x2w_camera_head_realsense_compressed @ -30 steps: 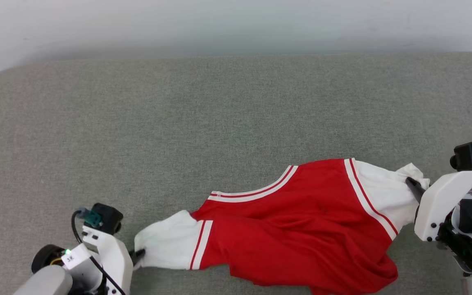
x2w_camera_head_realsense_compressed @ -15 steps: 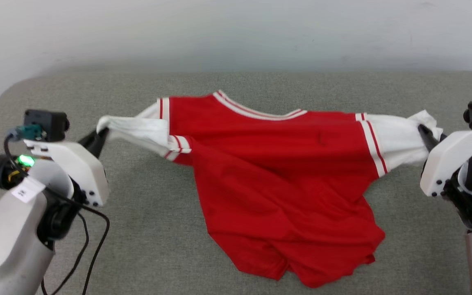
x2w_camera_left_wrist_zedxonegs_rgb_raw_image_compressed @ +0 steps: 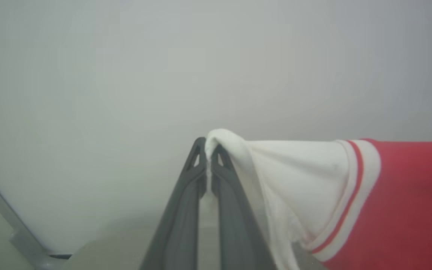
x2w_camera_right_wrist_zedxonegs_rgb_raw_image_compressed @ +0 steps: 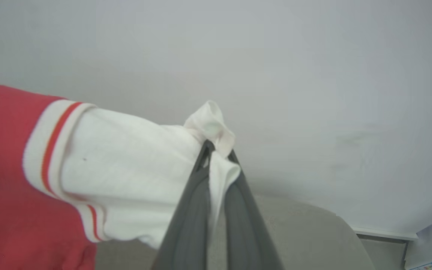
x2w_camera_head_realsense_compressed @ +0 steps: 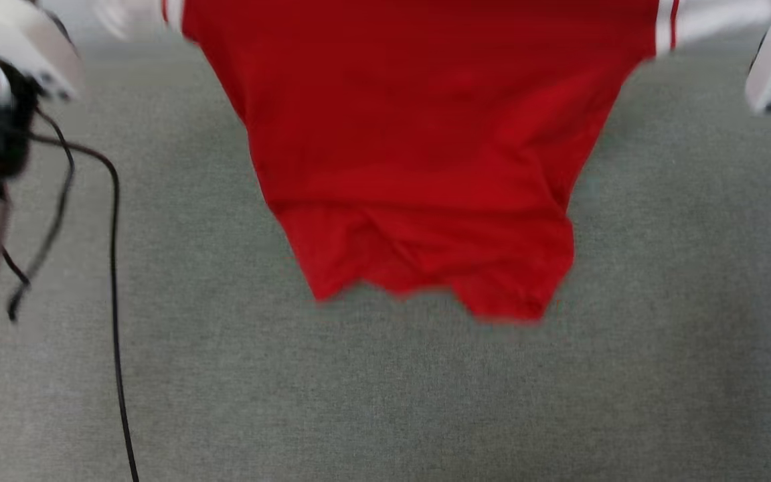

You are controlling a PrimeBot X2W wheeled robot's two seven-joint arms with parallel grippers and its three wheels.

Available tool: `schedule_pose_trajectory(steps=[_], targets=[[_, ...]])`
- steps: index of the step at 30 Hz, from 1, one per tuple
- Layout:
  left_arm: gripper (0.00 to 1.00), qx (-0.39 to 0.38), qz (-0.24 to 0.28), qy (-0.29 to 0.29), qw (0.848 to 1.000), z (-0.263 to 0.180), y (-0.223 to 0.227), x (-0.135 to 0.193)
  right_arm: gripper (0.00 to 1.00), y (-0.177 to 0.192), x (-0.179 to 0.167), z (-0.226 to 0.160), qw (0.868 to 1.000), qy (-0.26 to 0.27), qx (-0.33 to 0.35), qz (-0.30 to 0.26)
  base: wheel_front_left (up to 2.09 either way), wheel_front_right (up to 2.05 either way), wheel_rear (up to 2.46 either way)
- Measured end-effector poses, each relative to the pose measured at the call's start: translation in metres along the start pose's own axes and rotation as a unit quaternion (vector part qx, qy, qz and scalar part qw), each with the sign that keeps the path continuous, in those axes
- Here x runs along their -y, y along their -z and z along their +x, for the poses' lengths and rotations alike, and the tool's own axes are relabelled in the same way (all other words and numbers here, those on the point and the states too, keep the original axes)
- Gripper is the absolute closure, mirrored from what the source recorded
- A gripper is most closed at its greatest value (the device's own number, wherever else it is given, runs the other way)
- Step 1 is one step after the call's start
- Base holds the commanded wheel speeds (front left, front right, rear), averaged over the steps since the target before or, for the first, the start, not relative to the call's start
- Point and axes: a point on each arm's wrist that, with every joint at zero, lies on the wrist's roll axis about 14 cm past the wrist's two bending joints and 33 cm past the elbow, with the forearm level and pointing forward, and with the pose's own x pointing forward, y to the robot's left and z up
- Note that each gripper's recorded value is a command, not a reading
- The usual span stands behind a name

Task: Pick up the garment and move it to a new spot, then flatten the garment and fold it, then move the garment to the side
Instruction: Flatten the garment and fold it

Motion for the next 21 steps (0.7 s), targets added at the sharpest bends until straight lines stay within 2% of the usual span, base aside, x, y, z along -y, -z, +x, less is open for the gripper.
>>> schedule_pose_trajectory(steps=[12, 18, 21], targets=[[1.00, 0.107, 0.026, -0.010, 0.994, 0.081, -0.065, -0.017, 1.00, -0.104, 0.007, 0.065, 0.990, 0.024, 0.128, -0.051, 0.00, 0.00, 0.00], [1.00, 0.111, 0.030, -0.012, 0.993, 0.109, -0.055, -0.018, 1.00, -0.113, -0.008, 0.091, 0.988, 0.011, 0.147, -0.050, 0.00, 0.00, 0.00], [1.00, 0.093, 0.020, -0.006, 0.995, 0.122, -0.028, -0.015, 1.00, -0.094, -0.025, 0.109, 0.990, -0.006, 0.133, -0.044, 0.00, 0.00, 0.00]])
